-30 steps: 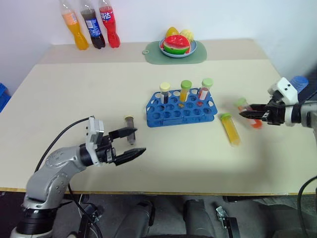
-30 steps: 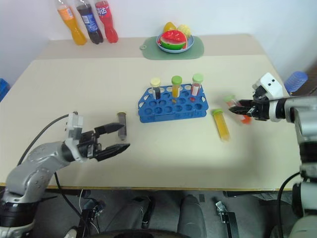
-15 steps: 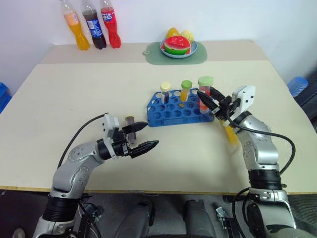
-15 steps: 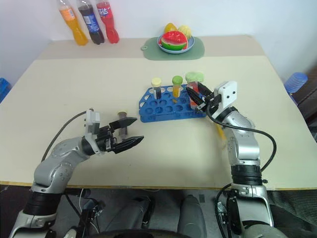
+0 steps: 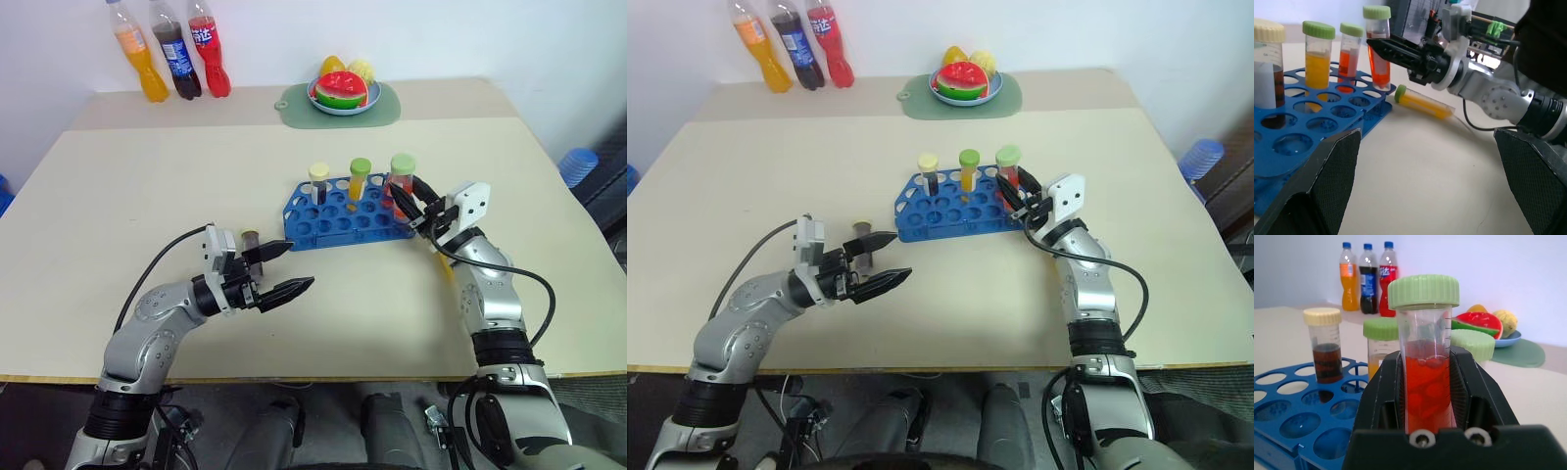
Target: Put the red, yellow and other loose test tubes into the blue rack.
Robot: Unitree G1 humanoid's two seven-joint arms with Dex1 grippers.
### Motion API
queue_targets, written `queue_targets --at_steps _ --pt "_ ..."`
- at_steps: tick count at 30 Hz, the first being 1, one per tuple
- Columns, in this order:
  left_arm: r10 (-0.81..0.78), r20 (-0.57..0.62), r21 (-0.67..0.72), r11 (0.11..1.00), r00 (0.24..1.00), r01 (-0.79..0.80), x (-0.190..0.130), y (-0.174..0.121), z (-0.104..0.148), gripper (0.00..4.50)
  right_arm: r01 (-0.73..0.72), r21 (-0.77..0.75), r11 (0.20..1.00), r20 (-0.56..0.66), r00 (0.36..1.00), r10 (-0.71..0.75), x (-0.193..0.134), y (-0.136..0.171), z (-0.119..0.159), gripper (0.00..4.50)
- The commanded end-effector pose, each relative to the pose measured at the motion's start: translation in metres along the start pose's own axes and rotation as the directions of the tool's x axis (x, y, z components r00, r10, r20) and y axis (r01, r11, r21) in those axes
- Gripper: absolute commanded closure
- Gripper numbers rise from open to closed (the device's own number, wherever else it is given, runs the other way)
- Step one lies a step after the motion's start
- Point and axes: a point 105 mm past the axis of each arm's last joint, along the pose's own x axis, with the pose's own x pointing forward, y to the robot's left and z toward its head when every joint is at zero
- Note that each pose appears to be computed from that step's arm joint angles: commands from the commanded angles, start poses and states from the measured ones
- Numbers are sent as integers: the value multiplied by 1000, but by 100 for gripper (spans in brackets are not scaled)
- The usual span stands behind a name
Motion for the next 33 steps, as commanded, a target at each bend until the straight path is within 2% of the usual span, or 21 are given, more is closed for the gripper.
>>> queue_targets --at_steps 1,4,5,8,12,14,17,19,24,26,29,33 --pt "-24 24 30 999 999 23 2 -5 9 0 -36 56 998 11 999 36 5 10 -3 374" --pt "-26 24 26 999 999 26 2 -6 9 0 -57 69 996 21 998 56 6 14 -2 374" --pt "-28 25 24 999 999 27 3 -6 9 0 -51 22 998 17 999 51 5 13 0 271" --pt "-31 25 22 999 999 31 4 -6 8 0 -37 -53 998 -4 999 37 1 8 6 141" --pt "-33 26 19 999 999 32 5 -6 7 0 -64 -118 991 -36 998 60 -9 5 14 141" --pt "-39 32 8 999 999 39 6 -7 6 0 -67 -145 987 -83 995 56 -27 -4 29 141" --pt "-48 32 1 999 998 48 9 -8 3 0 -71 -139 988 -295 955 27 -56 -15 40 141" --pt "-52 34 -3 999 998 52 10 -8 2 0 -71 -86 994 -424 905 28 -68 -16 38 141" --pt "-70 24 -13 997 997 71 11 -10 -1 0 -5 24 1000 -627 779 19 -84 -29 40 141" --pt "-85 13 -18 996 996 86 11 -12 -3 0 131 75 989 -713 700 -39 -85 -46 35 141" --pt "-99 -3 -17 995 995 99 10 -13 -5 0 166 145 975 -784 620 11 -83 -48 31 141" --pt "-102 -15 -13 995 995 102 8 -14 -5 0 202 180 963 -824 566 36 -77 -50 23 141"
